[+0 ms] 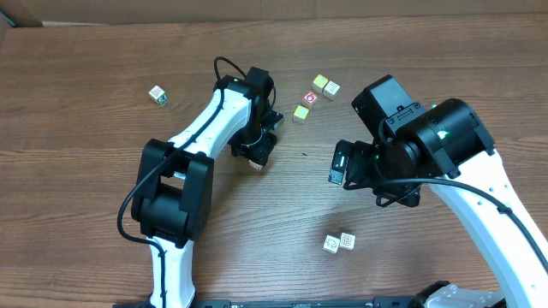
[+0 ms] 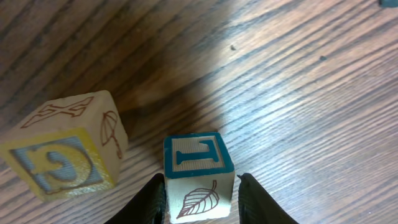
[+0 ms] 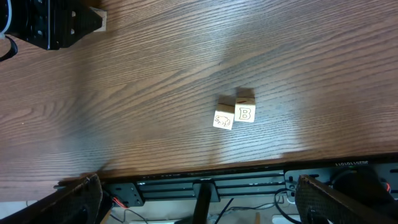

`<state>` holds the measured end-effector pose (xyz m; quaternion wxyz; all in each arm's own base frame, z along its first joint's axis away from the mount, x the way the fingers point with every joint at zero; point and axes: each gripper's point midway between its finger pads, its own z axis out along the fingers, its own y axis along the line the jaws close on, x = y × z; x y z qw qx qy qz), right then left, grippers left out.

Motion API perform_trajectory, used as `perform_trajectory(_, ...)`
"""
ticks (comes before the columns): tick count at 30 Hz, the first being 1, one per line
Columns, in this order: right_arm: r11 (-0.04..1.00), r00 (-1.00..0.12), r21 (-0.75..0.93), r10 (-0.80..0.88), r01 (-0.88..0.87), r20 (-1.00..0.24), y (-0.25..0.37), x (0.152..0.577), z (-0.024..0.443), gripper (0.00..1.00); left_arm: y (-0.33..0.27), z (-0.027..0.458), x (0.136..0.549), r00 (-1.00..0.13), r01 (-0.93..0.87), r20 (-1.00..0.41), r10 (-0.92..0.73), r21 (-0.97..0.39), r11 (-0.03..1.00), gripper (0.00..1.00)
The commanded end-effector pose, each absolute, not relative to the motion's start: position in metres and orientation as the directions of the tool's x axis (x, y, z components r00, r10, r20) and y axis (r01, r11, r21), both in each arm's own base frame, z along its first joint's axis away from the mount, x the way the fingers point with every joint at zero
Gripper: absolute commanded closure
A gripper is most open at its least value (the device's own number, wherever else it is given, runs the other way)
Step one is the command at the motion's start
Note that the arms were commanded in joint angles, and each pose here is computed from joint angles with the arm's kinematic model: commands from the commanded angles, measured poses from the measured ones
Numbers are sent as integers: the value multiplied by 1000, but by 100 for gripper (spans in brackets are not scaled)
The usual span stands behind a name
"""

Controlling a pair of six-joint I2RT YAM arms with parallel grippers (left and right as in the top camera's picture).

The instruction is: Flip 4 blocks

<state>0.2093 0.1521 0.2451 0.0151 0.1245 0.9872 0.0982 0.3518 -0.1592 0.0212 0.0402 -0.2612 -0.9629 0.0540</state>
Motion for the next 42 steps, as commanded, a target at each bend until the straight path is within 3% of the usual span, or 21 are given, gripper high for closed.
perform_trajectory(1,950,-969,198,247,240,-7,153,208,245,0,-171,23,351,-854,509,45,519,-143,849,69)
perform_trajectory(12,952,-971,195,240,234,-5,152,207,245,0,-172,23,350,-851,512,49,522,-140,847,59)
perform_trajectory(42,952,-971,195,240,234,-6,152,208,245,0,-172,11,352,-856,503,56,514,-139,853,65)
